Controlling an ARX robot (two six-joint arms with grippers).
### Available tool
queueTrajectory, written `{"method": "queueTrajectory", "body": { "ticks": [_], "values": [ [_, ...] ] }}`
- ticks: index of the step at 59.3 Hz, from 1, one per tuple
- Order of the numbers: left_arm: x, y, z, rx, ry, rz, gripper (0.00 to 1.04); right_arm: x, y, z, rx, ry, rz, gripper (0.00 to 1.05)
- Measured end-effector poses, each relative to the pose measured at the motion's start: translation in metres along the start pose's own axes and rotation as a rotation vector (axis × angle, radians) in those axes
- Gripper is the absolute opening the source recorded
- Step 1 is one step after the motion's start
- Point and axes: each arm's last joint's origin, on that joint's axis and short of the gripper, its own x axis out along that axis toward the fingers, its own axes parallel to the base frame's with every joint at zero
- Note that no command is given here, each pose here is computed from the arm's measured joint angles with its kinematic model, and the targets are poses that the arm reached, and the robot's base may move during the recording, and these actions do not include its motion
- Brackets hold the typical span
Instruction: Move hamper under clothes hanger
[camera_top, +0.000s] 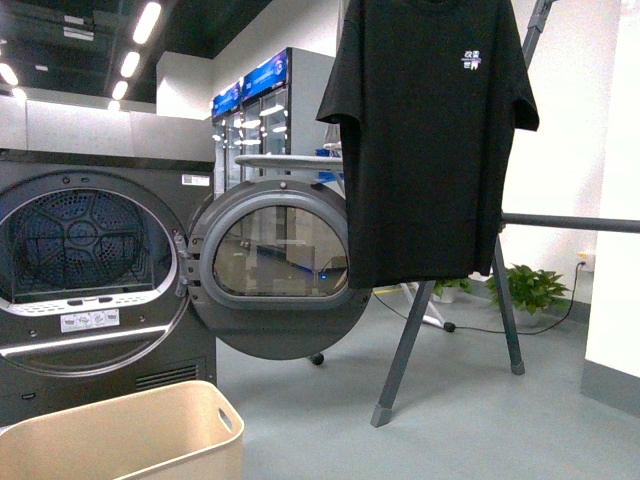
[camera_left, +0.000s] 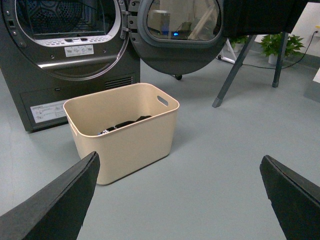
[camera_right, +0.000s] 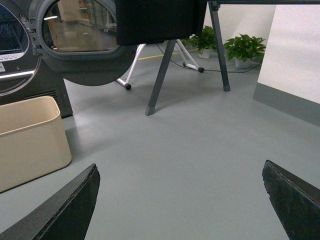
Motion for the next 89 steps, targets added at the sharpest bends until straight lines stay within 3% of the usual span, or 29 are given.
{"method": "queueTrajectory", "body": {
  "ticks": [89],
  "values": [
    [0.0002,-0.0001,-0.0003,0.0,0.003,-0.001,0.98,0.0,-0.0002,0.0001,0.0,-0.001,-0.003,0.97]
  ]
}}
